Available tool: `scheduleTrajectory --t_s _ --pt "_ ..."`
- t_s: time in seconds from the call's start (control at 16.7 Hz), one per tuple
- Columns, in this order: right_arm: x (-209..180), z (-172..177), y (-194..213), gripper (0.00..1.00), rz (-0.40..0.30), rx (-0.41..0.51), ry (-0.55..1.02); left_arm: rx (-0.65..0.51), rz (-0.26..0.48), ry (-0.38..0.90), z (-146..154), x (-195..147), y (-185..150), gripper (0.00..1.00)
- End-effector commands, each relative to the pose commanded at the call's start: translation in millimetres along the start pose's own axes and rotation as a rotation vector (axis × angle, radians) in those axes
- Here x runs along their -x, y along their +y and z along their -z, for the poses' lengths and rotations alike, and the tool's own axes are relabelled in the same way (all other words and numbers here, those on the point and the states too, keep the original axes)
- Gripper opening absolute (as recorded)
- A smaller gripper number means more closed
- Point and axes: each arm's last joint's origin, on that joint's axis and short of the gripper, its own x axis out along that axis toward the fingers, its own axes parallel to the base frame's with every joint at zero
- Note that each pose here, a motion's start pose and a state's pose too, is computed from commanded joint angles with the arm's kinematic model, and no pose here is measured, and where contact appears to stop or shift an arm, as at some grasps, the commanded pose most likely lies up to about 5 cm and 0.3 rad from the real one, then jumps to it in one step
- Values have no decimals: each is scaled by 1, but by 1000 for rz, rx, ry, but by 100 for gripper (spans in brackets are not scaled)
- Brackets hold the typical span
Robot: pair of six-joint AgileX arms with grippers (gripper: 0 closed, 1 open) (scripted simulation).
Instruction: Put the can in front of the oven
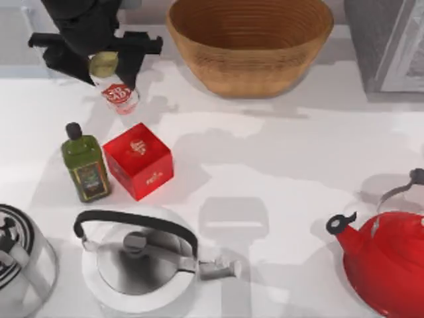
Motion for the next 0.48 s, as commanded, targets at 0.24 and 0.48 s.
scheduleTrajectory --t_s 0.24,0.48 --pt "0 0 0 100 0 0 0 184 -88 85 20 -13 92 0" --pt "0 0 0 100 0 0 0 212 -135 166 34 -27 115 0"
